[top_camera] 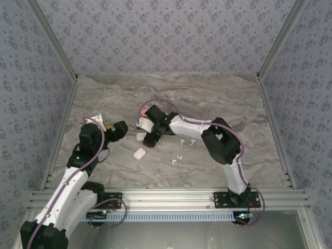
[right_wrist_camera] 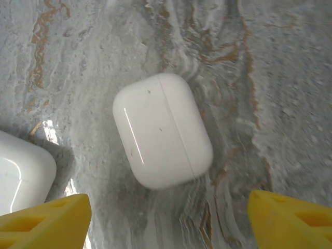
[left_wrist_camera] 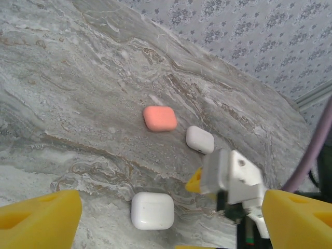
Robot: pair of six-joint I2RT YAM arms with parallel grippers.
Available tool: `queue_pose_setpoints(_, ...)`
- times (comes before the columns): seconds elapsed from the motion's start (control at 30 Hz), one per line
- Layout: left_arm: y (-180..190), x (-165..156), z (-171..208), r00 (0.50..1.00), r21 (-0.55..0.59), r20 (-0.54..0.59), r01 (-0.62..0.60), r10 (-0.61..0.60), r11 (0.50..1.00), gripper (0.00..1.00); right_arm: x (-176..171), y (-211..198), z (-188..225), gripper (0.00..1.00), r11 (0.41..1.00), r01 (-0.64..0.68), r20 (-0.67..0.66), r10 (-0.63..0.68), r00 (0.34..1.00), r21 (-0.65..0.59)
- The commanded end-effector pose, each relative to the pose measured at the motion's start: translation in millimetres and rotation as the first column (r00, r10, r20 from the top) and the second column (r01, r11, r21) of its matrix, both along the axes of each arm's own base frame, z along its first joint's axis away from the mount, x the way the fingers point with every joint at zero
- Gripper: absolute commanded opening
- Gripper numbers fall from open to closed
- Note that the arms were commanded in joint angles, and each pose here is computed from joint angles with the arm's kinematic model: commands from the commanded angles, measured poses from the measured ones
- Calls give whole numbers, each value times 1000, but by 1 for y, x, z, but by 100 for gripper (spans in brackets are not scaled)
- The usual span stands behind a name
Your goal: Insert the wireless bluetooth earbuds into the charging case
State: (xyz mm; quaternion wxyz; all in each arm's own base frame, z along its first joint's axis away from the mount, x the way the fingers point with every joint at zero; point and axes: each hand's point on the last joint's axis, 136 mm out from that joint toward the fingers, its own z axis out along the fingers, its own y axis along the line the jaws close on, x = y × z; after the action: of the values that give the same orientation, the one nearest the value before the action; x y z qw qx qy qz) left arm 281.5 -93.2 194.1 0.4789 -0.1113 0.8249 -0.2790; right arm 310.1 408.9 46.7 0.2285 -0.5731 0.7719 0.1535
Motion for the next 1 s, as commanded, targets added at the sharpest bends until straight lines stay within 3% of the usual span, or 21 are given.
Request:
queue_pose_setpoints(0.0,0,-1,6,1000,-28,13,0,0,1000,87,-7,11,-11,77,997,-72,-35,71,997,-33)
queue_pose_setpoints(0.23,1,-5,8,1000,-27,23,-5,5,1000,84,-8,20,-27,65,994,-93,-76,89,993,-54)
queue_pose_setpoints(0.57,-3,-5,14,999,-29,43,23,-22,999,63,-6,12,-27,38,989,-119,-34,117,993,-87)
queue_pose_setpoints(0.67,-5,-6,16,999,-37,44,34,-32,999,58,-5,9,-16,32,993,-110,-3,110,994,-52)
queue_pose_setpoints(0.97,-29,-11,21,984,-83,35,175,-172,981,57,-10,-24,58,32,994,-46,108,35,993,99)
